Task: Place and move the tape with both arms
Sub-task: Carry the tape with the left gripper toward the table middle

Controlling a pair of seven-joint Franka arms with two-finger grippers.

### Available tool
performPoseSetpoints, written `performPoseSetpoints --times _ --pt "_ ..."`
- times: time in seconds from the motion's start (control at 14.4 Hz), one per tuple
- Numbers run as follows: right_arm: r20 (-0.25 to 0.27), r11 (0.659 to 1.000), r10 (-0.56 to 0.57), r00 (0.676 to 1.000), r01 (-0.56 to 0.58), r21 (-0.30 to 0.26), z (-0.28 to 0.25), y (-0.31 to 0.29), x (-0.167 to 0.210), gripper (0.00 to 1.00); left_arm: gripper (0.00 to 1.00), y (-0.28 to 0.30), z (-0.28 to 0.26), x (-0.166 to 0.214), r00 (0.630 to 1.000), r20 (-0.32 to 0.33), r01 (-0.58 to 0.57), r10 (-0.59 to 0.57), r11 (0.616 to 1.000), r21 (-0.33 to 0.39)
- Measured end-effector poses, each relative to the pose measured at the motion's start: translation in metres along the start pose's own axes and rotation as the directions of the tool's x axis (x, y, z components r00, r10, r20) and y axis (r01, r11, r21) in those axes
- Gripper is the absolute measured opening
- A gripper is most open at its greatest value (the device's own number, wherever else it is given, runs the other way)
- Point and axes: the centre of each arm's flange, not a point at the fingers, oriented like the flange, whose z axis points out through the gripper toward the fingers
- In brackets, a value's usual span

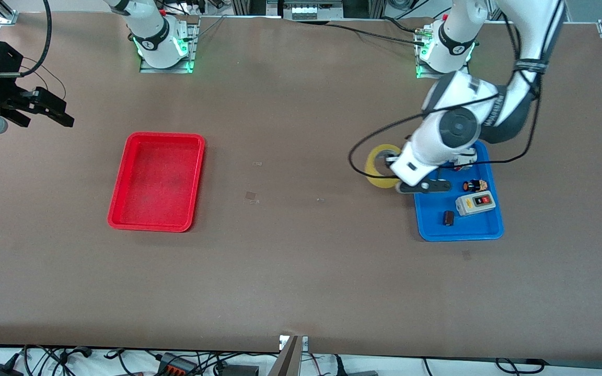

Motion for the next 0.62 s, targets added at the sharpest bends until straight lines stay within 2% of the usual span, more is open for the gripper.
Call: performPoseSetpoints --times 0.35,0.62 --pt "-0.001 1.000 0.000 1.000 0.000 0.000 0.000 0.000 0.000 0.98 0.26 0.139 0.026 -0.038 0.998 -0.001 0.057 -0.057 0.998 -0.012" --pt "-0.021 0.999 -0.034 0.999 0.035 0.006 0.006 -0.020 0.005 0.98 0.26 0.207 0.073 -0.054 0.995 -0.013 0.098 -0.098 0.995 0.025"
